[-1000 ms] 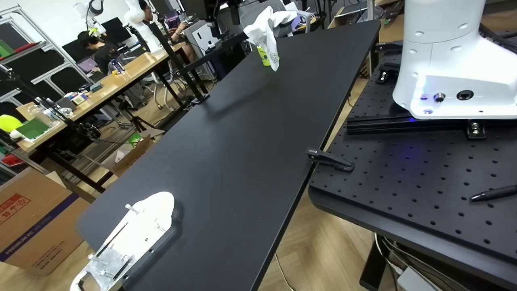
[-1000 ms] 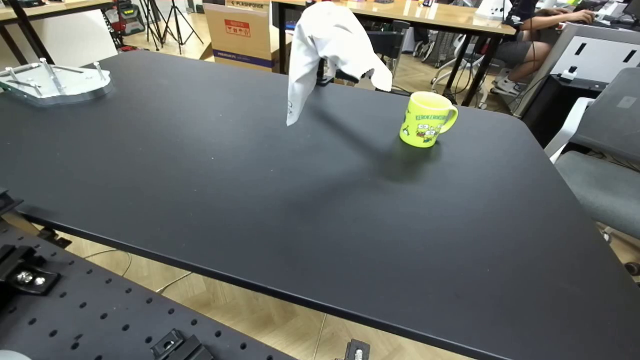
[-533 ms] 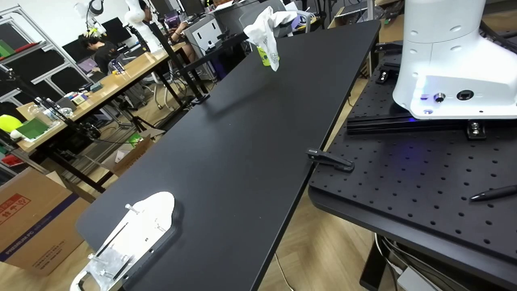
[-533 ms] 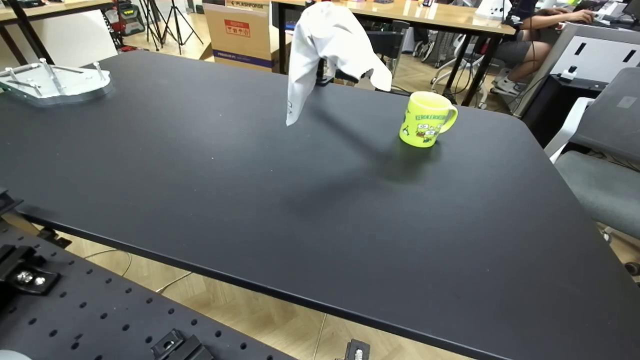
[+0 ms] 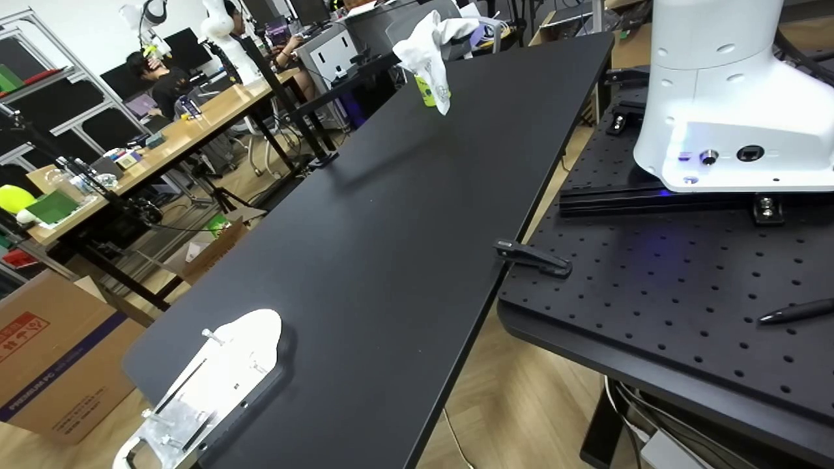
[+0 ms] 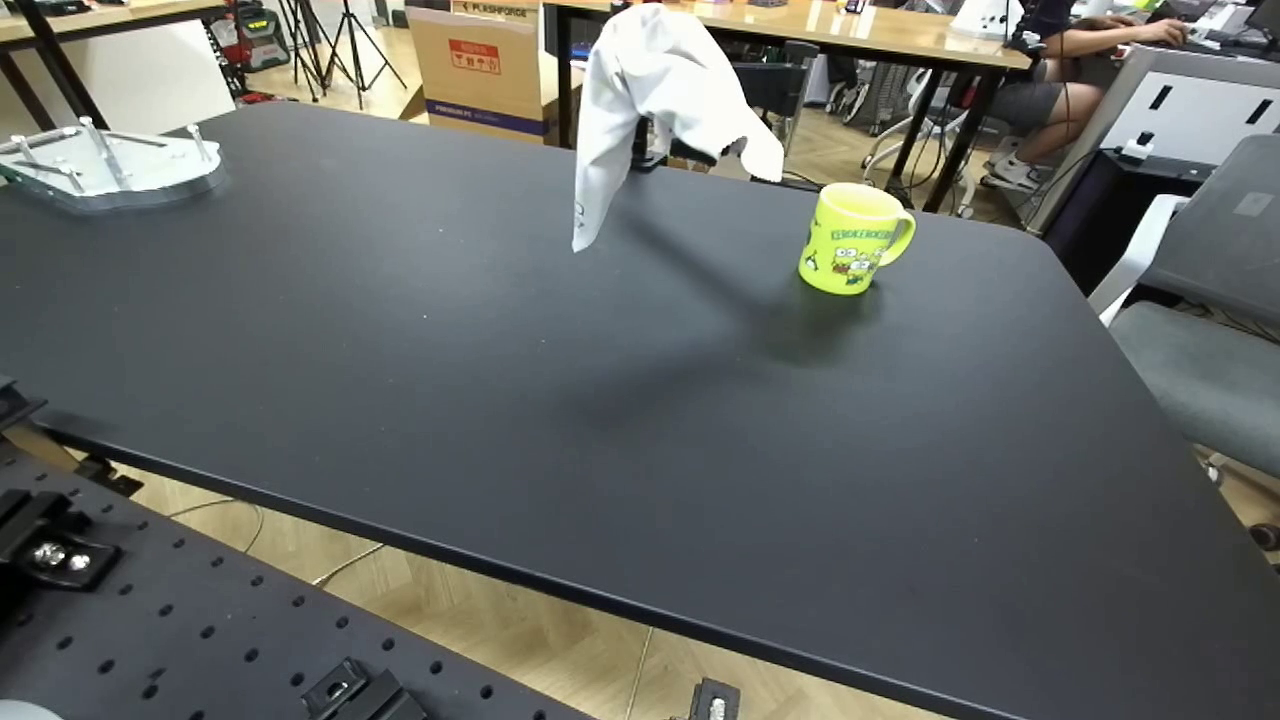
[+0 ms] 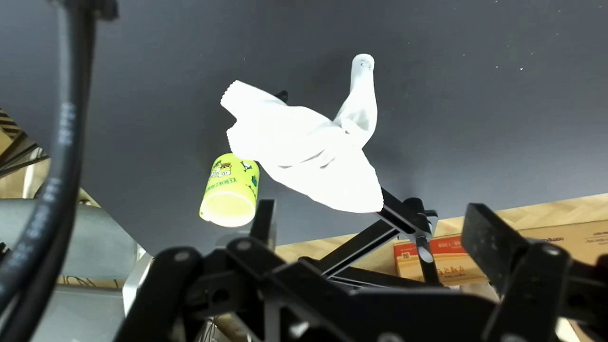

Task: Unhang the cloth and put it on the table

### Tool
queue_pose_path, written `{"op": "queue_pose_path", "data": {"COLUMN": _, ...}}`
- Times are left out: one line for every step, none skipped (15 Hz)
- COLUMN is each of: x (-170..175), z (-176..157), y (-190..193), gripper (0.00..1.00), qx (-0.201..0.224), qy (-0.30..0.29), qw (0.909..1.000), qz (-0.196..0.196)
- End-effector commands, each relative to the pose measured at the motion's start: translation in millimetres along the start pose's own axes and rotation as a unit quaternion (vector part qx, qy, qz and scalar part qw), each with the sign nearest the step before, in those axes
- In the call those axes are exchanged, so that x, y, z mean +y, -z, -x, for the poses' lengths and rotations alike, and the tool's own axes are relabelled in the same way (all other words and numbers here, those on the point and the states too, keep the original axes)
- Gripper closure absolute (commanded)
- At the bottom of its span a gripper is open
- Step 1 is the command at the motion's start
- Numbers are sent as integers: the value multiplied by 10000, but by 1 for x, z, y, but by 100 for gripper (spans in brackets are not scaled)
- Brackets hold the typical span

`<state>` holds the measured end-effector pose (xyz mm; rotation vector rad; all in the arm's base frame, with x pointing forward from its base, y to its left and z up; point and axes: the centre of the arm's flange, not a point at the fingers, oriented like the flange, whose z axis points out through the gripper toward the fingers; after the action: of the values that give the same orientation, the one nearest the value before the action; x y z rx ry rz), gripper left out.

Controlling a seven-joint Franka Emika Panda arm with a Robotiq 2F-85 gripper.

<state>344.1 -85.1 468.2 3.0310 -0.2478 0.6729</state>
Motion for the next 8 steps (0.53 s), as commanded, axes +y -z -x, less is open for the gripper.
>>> {"op": "queue_pose_path", "data": {"x": 11, "z": -8, "y": -6, "gripper": 0, "qx": -264, "qy": 171, "qw": 9995, "qz": 105}}
{"op": "queue_pose_path", "data": {"x": 17, "z": -11, "y": -10, "gripper": 0, "qx": -421, "qy": 423, "qw": 9980, "qz": 192}}
{"op": "queue_pose_path", "data": {"x": 21, "z": -14, "y": -15, "gripper": 0, "qx": -628, "qy": 684, "qw": 9955, "qz": 181}}
{"op": "queue_pose_path", "data": {"x": 25, "z": -16, "y": -20, "gripper": 0, "qx": -785, "qy": 892, "qw": 9928, "qz": 165}}
{"op": "queue_pose_path", "data": {"x": 29, "z": -19, "y": -27, "gripper": 0, "qx": -944, "qy": 1154, "qw": 9888, "qz": 110}}
{"op": "queue_pose_path", "data": {"x": 32, "z": -22, "y": -33, "gripper": 0, "qx": -1070, "qy": 1388, "qw": 9845, "qz": 60}}
{"op": "queue_pose_path", "data": {"x": 37, "z": -27, "y": -40, "gripper": 0, "qx": -1155, "qy": 1636, "qw": 9797, "qz": -2}}
{"op": "queue_pose_path", "data": {"x": 41, "z": -32, "y": -47, "gripper": 0, "qx": -1198, "qy": 1786, "qw": 9766, "qz": -49}}
